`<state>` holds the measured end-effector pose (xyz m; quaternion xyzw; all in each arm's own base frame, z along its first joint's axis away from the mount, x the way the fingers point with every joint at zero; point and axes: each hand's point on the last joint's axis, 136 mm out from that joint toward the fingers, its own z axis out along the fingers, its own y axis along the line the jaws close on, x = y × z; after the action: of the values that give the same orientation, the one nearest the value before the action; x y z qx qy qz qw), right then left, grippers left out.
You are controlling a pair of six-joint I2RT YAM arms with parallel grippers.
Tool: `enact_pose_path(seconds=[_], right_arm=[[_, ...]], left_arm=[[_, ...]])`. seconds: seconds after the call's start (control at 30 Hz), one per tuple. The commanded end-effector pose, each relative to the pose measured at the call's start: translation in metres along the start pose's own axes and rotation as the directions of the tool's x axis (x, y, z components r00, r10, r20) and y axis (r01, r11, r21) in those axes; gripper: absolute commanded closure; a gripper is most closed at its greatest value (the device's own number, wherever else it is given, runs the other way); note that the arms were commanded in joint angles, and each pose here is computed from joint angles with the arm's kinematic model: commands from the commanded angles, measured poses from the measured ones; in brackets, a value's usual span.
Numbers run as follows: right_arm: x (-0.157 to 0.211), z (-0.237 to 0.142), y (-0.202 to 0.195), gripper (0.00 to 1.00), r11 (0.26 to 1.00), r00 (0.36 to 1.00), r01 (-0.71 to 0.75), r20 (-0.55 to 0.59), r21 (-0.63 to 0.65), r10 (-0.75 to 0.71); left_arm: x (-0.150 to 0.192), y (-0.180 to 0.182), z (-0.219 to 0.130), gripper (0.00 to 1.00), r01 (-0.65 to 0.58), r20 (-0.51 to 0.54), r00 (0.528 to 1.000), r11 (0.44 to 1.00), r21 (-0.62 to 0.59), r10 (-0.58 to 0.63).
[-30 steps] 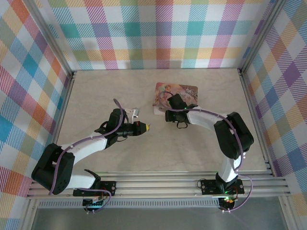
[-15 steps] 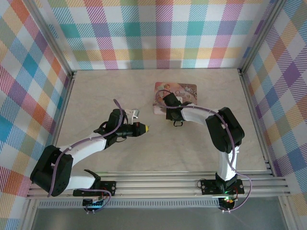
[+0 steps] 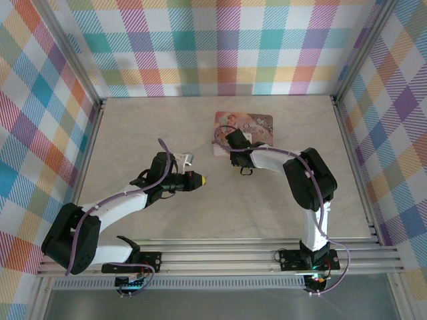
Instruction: Unlock the padlock with the key
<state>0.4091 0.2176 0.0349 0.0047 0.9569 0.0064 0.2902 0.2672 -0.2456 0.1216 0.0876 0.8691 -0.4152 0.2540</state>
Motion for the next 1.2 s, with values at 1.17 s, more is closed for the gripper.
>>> enact_pose_path(seconds=[1.17], right_arm=[[-0.009, -0.115, 0.035, 1.00, 0.794, 0.912, -0.348, -0.375, -0.498, 0.165]], left_arm=[[-0.031, -0.035, 0.034, 1.00, -0.144, 0.172, 0.979, 0.972, 0.184, 0.113]])
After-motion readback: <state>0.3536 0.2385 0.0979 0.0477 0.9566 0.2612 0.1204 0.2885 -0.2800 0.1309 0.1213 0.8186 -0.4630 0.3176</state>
